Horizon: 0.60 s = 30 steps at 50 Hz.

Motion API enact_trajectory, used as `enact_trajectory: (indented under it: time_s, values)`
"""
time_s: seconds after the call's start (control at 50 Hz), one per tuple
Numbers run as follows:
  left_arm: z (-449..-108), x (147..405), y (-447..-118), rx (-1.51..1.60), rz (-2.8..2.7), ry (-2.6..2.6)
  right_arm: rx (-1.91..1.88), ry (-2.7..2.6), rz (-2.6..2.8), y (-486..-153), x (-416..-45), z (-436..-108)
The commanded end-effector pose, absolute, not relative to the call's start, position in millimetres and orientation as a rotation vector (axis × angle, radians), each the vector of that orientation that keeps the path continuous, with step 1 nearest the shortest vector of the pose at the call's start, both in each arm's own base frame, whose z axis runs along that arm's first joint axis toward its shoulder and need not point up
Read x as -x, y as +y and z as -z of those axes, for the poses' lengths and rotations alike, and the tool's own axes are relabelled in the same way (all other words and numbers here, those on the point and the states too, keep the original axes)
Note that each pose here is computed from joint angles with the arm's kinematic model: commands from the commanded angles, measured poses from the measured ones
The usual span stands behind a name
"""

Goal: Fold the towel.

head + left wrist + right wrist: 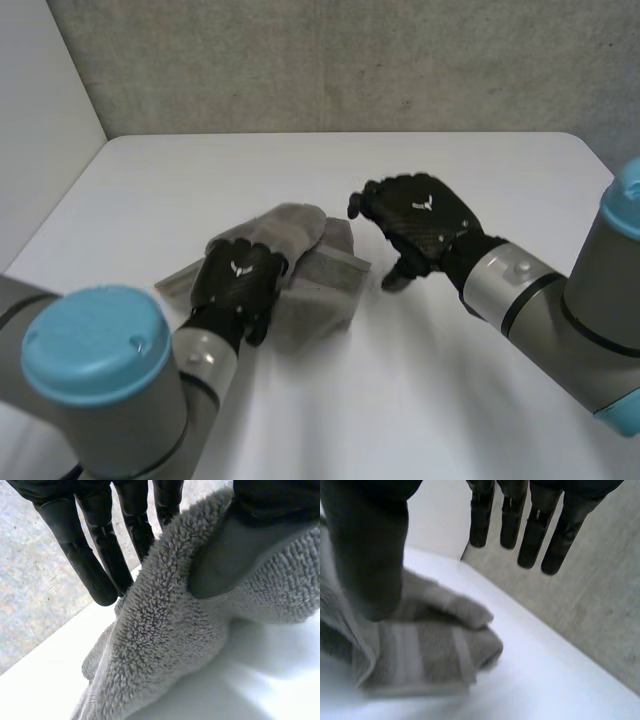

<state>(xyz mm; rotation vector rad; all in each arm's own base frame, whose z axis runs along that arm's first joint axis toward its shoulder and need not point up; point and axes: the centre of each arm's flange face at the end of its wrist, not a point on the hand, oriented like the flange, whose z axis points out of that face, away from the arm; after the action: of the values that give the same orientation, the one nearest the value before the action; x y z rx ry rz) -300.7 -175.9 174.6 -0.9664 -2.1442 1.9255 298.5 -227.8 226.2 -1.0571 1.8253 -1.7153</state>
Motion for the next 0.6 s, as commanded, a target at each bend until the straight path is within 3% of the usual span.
enact_trajectory:
  time_s: [0.02, 0.32, 0.6]
  values:
    - [-192.3, 294.7, -169.2, 0.912, -2.002, -2.072, 1.085, 1.910, 1.681, -240.0, -292.6, -205.5]
    - [-182.2, 276.6, -178.6, 0.874, -1.991, -2.166, 0.937, 2.090, 1.364, -234.3, -296.3, -153.3]
    - [-169.6, 253.8, -182.0, 0.853, -1.962, -2.281, 0.728, 2.087, 1.244, -233.2, -320.1, -139.2]
